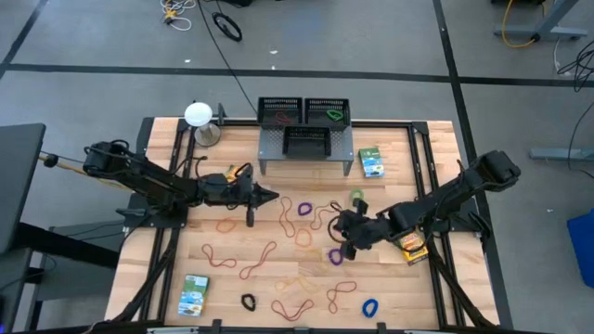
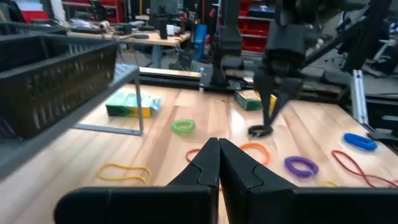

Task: Pick & Place Office Desk Supplies
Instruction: Put the red rubber band into the top left black basket on the shelf

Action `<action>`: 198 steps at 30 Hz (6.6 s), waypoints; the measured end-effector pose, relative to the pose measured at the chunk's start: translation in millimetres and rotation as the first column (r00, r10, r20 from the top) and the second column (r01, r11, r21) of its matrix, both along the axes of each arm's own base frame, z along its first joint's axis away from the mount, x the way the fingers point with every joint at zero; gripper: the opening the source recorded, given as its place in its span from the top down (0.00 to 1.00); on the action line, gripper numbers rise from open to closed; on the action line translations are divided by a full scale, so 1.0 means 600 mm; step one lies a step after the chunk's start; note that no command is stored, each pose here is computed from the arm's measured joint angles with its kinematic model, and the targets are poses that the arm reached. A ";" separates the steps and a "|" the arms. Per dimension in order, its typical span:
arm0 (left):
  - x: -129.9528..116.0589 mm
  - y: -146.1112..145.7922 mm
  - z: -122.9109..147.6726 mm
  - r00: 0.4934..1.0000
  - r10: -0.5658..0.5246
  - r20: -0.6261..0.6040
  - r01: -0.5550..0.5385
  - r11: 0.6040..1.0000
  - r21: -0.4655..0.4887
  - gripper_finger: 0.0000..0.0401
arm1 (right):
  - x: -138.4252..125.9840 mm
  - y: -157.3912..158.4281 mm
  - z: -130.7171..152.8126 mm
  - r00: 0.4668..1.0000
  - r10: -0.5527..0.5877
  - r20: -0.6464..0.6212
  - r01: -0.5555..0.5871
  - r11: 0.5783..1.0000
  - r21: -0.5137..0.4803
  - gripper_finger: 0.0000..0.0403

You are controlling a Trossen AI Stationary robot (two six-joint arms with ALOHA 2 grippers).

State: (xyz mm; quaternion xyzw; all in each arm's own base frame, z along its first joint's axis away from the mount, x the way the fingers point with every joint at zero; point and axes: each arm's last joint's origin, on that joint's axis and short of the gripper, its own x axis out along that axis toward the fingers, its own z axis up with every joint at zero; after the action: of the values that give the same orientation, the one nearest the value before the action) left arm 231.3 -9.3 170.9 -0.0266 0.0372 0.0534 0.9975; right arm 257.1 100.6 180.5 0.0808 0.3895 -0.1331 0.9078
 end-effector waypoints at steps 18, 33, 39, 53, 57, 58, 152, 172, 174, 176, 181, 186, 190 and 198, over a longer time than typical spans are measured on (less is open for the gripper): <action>0.000 0.001 -0.027 0.995 0.025 -0.096 -0.031 0.998 -0.062 0.97 | -0.008 0.011 0.035 0.982 -0.108 -0.155 0.121 0.990 0.077 0.74; 0.001 0.002 -0.027 0.995 0.026 -0.096 -0.030 0.999 -0.040 0.97 | -0.005 0.018 0.015 0.967 -0.006 -0.253 0.037 0.992 0.118 0.52; 0.002 0.002 -0.023 0.997 0.024 -0.072 -0.027 0.999 -0.040 0.97 | 0.022 0.047 0.004 0.940 0.063 -0.334 -0.013 0.989 0.150 0.52; 0.002 -0.001 -0.022 0.998 -0.011 -0.069 0.008 0.999 -0.047 0.97 | 0.060 0.160 -0.027 0.769 0.366 -0.524 -0.273 0.929 0.249 0.52; 0.002 -0.001 -0.022 0.997 -0.015 -0.070 0.011 0.999 -0.051 0.97 | 0.067 0.183 -0.040 0.734 0.440 -0.518 -0.372 0.898 0.235 0.53; 0.002 -0.001 -0.022 0.997 -0.015 -0.071 0.011 0.999 -0.051 0.97 | 0.070 0.187 -0.042 0.729 0.452 -0.515 -0.398 0.891 0.218 0.53; 0.080 -0.021 0.006 0.998 0.054 -0.043 -0.055 0.998 -0.010 0.64 | 0.074 -0.143 0.014 0.835 0.252 0.489 -0.096 0.942 -0.321 1.00; 0.151 -0.025 -0.012 0.985 0.135 -0.108 -0.144 0.986 -0.083 0.35 | 0.073 -0.137 0.020 0.807 0.283 0.519 -0.098 0.930 -0.355 1.00; 0.157 -0.022 -0.014 0.979 0.169 -0.110 -0.176 0.982 -0.063 0.35 | 0.073 -0.137 0.020 0.805 0.284 0.521 -0.098 0.930 -0.355 1.00; 0.164 -0.020 -0.015 0.980 0.162 -0.114 -0.167 0.985 -0.040 0.35 | 0.073 -0.135 0.020 0.803 0.287 0.523 -0.100 0.929 -0.356 1.00; 0.171 -0.024 -0.008 0.989 0.103 -0.102 -0.103 0.995 0.005 0.35 | 0.073 -0.130 0.023 0.790 0.300 0.534 -0.106 0.926 -0.363 1.00; 0.172 -0.024 -0.006 0.993 0.070 -0.095 -0.069 0.997 0.019 0.39 | 0.073 -0.129 0.025 0.784 0.302 0.542 -0.103 0.925 -0.365 1.00; 0.172 -0.026 -0.006 0.995 0.029 -0.097 -0.026 0.999 0.032 0.43 | 0.073 -0.129 0.025 0.784 0.302 0.543 -0.103 0.925 -0.365 1.00; 0.172 -0.024 -0.006 0.995 0.025 -0.097 -0.020 0.998 0.053 0.60 | 0.074 -0.128 0.026 0.778 0.308 0.548 -0.110 0.925 -0.364 1.00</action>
State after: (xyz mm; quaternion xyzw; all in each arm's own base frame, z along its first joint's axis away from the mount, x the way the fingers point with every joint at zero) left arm 334.6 -23.9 167.4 0.0017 0.0841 0.0670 0.9942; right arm 301.3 23.5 196.0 -0.0701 0.0652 -0.0578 0.9937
